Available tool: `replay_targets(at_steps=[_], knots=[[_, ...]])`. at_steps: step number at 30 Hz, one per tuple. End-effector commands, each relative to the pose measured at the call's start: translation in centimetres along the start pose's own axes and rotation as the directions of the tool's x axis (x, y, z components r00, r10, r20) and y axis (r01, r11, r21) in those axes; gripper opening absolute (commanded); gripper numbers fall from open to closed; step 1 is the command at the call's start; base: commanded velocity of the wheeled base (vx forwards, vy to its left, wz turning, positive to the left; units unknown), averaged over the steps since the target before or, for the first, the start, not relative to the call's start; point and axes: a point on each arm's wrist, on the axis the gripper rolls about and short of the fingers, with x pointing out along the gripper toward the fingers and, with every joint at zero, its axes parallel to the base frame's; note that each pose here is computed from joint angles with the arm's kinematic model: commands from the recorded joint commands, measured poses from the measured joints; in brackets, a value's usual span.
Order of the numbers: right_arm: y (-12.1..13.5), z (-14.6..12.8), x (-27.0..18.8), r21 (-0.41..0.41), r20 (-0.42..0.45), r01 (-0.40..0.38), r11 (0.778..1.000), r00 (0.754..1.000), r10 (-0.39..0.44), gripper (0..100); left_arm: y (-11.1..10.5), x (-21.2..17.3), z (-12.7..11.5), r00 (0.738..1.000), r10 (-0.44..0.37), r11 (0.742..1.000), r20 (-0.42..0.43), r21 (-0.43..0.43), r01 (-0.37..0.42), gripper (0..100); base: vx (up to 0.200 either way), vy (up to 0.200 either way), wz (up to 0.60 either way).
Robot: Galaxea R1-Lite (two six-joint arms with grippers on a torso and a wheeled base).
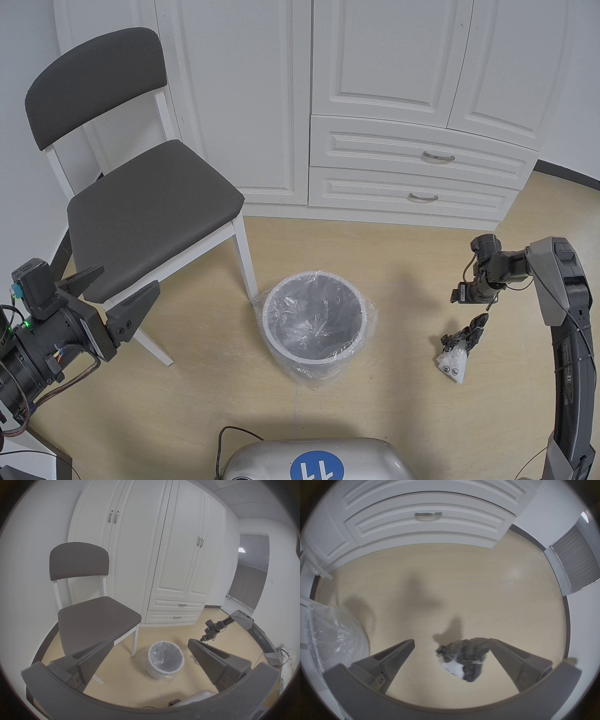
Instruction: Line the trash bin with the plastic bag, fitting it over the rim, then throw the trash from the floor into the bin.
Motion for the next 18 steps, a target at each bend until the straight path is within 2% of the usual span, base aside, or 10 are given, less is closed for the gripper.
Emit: replay_targets(at_steps=[1, 7, 11, 12, 15, 18], knots=[[-3.3, -0.1, 0.4, 0.029, -0.027, 0.003, 1.0, 1.0, -0.003, 100, 0.0, 0.6, -0.5, 1.0, 0.003, 1.0, -0.03, -0.001, -0.003, 100, 0.0, 0.0, 0.0], [-6.0, -1.2, 2.9, 0.032, -0.066, 0.029, 0.999, 0.997, -0.027, 100, 0.0, 1.0, -0.8, 0.999, 0.006, 1.0, -0.052, 0.0, -0.006, 100, 0.0, 0.0, 0.0], [-6.2, -2.4, 4.2, 0.026, -0.132, 0.018, 0.999, 0.991, -0.015, 100, 0.0, 1.0, -0.9, 0.999, 0.006, 1.0, -0.053, -0.001, -0.006, 100, 0.0, 0.0, 0.0], [-5.9, -3.6, 4.9, 0.029, -0.196, -0.006, 1.0, 0.981, 0.011, 100, 0.0, 1.0, -0.9, 0.999, 0.006, 1.0, -0.053, -0.001, -0.006, 100, 0.0, 0.0, 0.0], [-5.7, -4.1, 5.3, 0.061, -0.217, -0.073, 0.995, 0.972, 0.085, 100, 0.1, 1.0, -0.7, 0.999, 0.012, 1.0, -0.045, -0.003, -0.012, 100, 0.0, 0.0, 0.0], [-5.5, -4.1, 5.2, 0.089, -0.215, -0.097, 0.991, 0.97, 0.114, 100, 0.1, 0.9, -0.6, 0.999, 0.014, 1.0, -0.031, -0.003, -0.014, 100, 0.0, 0.0, 0.0]])
